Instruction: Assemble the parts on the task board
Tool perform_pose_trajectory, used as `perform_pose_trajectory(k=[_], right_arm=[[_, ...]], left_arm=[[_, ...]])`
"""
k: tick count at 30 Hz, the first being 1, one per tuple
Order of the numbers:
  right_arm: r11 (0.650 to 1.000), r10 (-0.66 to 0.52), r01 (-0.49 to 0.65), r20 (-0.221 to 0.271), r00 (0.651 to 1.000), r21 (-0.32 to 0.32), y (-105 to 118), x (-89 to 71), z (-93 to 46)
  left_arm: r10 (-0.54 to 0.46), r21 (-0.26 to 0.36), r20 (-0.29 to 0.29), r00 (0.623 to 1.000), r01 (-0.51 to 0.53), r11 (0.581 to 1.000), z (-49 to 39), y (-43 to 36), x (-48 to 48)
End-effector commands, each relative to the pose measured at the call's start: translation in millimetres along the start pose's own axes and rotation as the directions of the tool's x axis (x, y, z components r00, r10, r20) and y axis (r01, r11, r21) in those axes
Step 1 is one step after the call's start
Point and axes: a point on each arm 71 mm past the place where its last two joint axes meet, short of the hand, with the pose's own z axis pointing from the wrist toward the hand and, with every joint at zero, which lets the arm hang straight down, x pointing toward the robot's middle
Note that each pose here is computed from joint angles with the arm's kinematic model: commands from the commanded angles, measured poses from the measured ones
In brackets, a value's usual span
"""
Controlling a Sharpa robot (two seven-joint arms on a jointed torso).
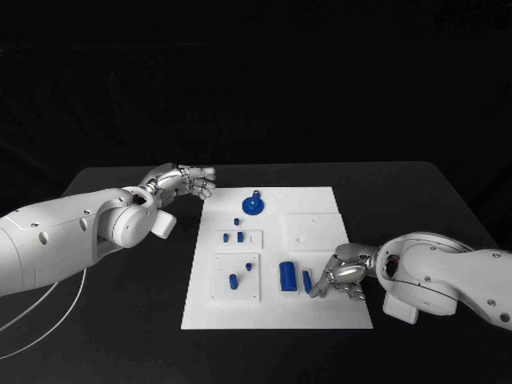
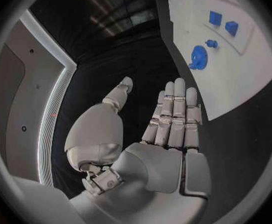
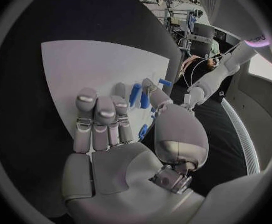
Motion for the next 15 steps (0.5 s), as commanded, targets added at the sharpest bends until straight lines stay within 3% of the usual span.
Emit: perform_pose_trajectory(k=[1,15], right_arm=[[1.0,-0.02,0.019,-0.035,0.999,-0.017,1.4,3.4,-0.1],[0.999,-0.032,0.032,-0.003,0.999,-0.007,4.3,1.5,4.4]], left_arm=[[0.0,0.007,-0.014,1.0,0.001,1.0,0.3,-0.9,2.4],[0.0,0.006,-0.012,1.0,0.0,1.0,0.1,-0.7,1.7]])
